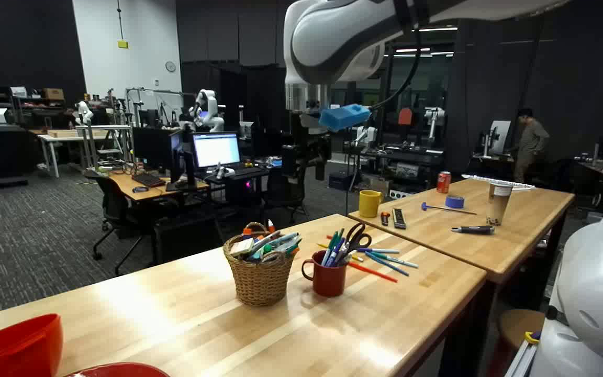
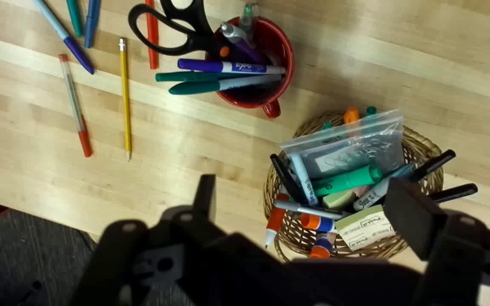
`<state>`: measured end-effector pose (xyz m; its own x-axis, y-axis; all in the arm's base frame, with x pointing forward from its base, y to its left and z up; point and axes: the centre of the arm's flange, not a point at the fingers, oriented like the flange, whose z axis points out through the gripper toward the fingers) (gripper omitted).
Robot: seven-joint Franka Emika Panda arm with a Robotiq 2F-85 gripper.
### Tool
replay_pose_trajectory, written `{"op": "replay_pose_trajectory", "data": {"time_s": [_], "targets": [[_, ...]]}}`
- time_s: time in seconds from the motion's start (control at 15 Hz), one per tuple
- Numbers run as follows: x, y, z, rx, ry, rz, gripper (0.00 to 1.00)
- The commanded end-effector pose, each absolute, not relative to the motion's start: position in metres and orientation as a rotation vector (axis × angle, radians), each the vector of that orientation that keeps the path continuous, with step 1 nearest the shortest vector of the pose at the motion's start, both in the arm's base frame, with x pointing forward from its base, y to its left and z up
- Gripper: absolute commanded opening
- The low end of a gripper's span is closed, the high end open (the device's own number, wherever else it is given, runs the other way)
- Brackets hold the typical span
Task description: Remove one marker from the cup
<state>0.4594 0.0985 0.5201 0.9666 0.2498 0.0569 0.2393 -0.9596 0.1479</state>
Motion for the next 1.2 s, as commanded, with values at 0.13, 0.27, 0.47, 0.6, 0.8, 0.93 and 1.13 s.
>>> {"op": "replay_pose_trajectory", "data": {"time_s": [0.13,0.27,0.47,0.6,0.8,0.93,1.13], "targets": [[0.460,0.099,0.521,2.976,0.372,0.115,1.00],[0.460,0.099,0.521,2.976,0.372,0.115,1.00],[0.466,0.093,0.522,2.977,0.360,0.109,1.00],[0.475,0.085,0.521,2.995,0.364,0.083,1.00],[0.488,0.070,0.516,3.019,0.353,0.049,1.00],[0.499,0.062,0.508,3.037,0.359,0.013,1.00],[0.514,0.048,0.497,3.071,0.366,-0.029,1.00]]}}
